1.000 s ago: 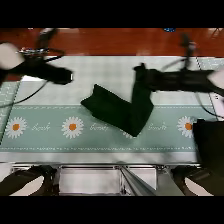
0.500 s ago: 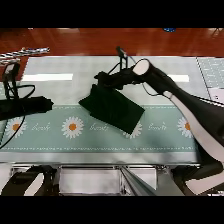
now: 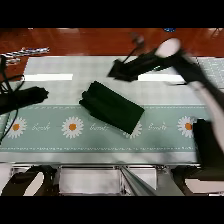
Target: Fold the shirts.
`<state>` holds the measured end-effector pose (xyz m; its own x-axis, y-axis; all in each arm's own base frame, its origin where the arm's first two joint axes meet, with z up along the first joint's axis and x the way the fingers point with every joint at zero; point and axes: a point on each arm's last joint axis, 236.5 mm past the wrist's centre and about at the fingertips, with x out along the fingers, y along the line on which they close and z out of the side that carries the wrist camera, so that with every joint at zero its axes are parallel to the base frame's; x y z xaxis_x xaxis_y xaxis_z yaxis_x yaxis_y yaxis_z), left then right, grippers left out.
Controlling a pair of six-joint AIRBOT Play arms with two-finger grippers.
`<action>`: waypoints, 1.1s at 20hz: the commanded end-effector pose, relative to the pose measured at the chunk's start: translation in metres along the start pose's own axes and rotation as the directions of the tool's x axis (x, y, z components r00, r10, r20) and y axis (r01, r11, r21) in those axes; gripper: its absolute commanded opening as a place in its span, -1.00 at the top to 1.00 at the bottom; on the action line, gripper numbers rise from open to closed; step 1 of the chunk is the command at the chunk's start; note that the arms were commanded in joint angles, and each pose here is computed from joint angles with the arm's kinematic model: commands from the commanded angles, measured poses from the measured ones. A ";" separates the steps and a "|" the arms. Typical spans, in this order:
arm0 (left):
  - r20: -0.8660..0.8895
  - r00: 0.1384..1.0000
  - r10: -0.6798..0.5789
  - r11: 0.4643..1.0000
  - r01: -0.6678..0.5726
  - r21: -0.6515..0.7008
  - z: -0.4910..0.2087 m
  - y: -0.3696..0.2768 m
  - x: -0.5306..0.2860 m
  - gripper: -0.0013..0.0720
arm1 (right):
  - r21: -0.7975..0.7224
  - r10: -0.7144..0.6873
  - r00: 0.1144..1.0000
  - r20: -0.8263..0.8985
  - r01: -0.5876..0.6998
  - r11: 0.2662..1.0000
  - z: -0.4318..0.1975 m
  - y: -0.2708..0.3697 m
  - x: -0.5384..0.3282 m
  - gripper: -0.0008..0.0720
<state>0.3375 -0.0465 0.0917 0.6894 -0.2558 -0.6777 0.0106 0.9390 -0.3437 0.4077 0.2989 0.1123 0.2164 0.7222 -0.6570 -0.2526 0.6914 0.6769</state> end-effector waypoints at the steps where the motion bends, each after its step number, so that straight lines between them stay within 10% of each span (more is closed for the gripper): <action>1: 0.070 0.998 0.001 1.000 0.000 -0.012 0.028 -0.001 -0.015 0.90 | -0.004 -0.436 0.888 0.147 0.441 0.898 -0.011 -0.067 -0.142 -0.15; 6: 0.028 0.998 -0.061 0.998 0.062 -0.029 0.013 -0.019 -0.008 0.90 | 0.318 -0.692 0.687 0.222 0.620 0.717 -0.102 -0.153 -0.207 -0.15; 22: -0.107 0.990 -0.092 0.996 0.089 -0.030 -0.039 -0.027 0.018 0.90 | 0.648 -0.130 0.991 0.016 0.089 0.756 -0.190 -0.183 0.035 -0.15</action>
<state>0.3214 -0.0844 0.0651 0.6083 -0.3630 -0.7059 0.0502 0.9051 -0.4222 0.2771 0.1716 -0.0900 0.2719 0.5397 -0.7967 0.4304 0.6723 0.6023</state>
